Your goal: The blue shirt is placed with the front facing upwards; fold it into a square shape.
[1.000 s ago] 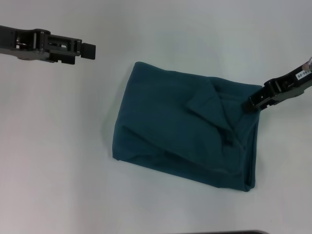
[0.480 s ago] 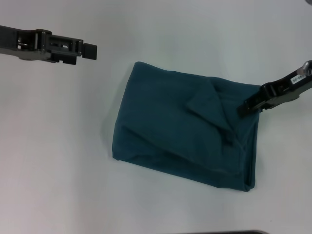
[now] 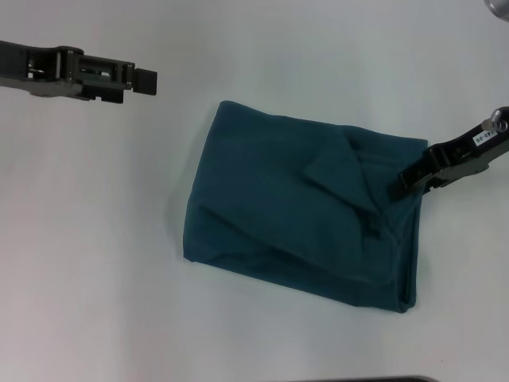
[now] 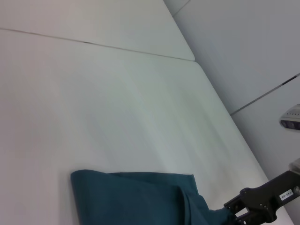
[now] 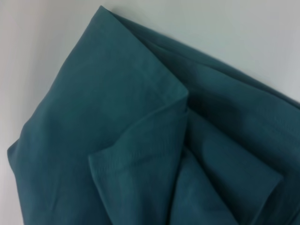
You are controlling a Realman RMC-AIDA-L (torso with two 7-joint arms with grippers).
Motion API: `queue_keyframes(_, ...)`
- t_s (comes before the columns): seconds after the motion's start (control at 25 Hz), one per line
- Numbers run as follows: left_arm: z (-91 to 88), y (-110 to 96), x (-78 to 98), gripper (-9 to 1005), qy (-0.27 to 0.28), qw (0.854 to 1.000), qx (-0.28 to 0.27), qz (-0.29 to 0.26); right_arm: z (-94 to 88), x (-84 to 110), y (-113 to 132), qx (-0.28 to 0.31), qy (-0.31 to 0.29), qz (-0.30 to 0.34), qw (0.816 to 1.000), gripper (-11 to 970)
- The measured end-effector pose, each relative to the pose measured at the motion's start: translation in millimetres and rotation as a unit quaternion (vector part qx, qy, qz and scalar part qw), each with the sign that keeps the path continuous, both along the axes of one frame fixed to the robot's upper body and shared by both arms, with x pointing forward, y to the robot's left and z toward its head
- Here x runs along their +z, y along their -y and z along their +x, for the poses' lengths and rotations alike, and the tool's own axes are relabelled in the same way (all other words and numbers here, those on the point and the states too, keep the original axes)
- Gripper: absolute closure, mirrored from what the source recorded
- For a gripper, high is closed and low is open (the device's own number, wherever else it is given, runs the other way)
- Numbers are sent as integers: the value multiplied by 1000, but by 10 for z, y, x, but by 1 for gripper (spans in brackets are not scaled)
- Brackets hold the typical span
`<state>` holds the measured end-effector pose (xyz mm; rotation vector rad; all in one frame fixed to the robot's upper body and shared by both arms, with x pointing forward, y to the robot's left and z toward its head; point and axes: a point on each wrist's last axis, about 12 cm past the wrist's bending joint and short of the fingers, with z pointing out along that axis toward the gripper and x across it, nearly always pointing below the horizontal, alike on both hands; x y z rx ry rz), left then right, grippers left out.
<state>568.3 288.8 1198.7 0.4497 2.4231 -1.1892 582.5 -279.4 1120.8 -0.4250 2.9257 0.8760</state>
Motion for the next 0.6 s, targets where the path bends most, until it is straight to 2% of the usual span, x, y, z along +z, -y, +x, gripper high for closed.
queue_keyframes(0.32, 13, 11, 6, 122, 3, 1000, 0, -1, 20, -107, -74, -8, 4, -2, 1000, 491)
queue_keyframes(0.6, 22, 4, 12, 122, 5, 1000, 3, 0, 56, -92, -100, -13, 13, 5, 1000, 492)
